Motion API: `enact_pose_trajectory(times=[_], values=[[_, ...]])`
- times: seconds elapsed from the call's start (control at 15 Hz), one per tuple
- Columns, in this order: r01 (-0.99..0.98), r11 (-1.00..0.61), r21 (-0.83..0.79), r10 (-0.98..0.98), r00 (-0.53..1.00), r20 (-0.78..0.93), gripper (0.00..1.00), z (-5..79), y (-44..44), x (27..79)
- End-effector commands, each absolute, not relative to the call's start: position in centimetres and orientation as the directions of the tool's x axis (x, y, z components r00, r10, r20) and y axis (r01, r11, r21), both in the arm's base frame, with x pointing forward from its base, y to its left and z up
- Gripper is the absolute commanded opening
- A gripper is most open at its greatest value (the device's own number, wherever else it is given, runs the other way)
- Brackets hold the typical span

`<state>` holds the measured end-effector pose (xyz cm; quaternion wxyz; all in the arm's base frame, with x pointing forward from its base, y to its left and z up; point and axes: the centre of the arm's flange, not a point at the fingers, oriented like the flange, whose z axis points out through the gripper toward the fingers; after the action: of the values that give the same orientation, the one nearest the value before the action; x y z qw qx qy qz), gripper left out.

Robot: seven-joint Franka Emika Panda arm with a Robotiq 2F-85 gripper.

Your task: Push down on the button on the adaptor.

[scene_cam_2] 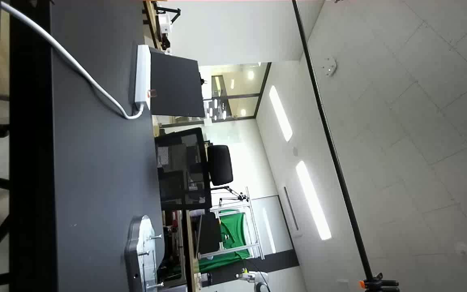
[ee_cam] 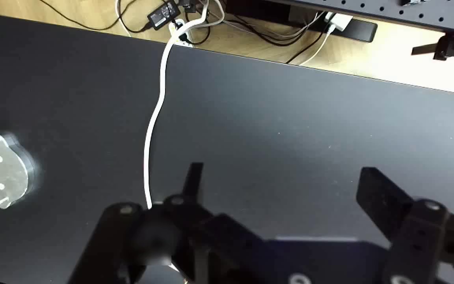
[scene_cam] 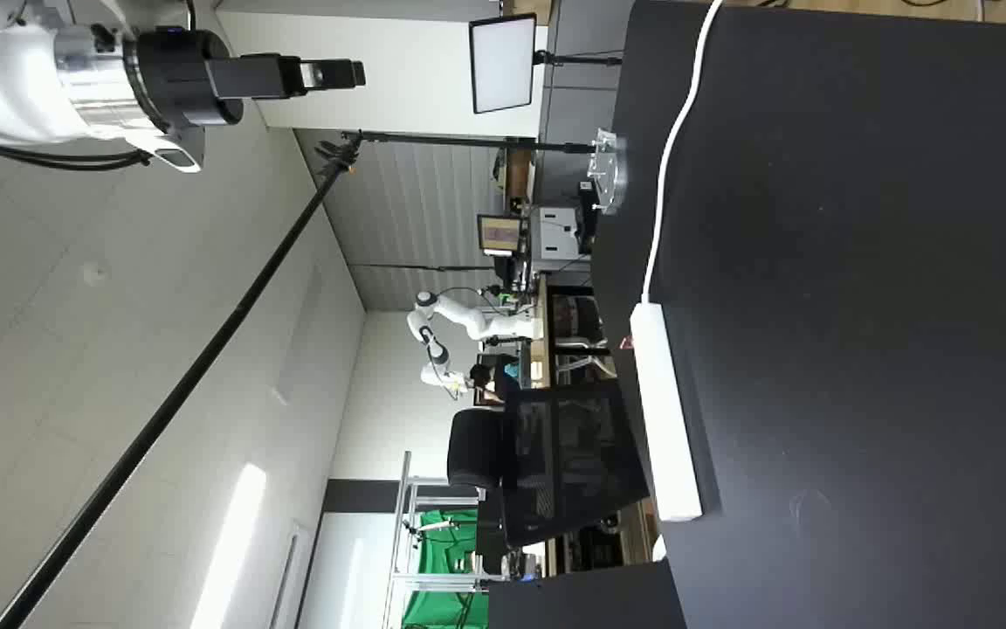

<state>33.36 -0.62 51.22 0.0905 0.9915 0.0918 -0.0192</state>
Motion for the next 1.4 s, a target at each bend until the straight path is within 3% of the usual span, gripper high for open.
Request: enact_pose_trajectory(times=[0.0,0.67,1.2,1.27,1.33], values=[[0.186,-0.967,0.176,0.179,0.982,-0.054,1.0,51.2,-0.6,33.4],[0.185,-0.967,0.176,0.179,0.982,-0.053,1.0,51.2,-0.6,33.4],[-0.105,-0.986,0.128,-0.083,0.982,0.167,1.0,43.9,-8.7,45.1],[-0.134,-0.982,0.129,-0.109,0.977,0.186,0.75,42.6,-9.8,46.6],[-0.163,-0.978,0.132,-0.136,0.972,0.193,0.74,41.0,-10.8,48.2]])
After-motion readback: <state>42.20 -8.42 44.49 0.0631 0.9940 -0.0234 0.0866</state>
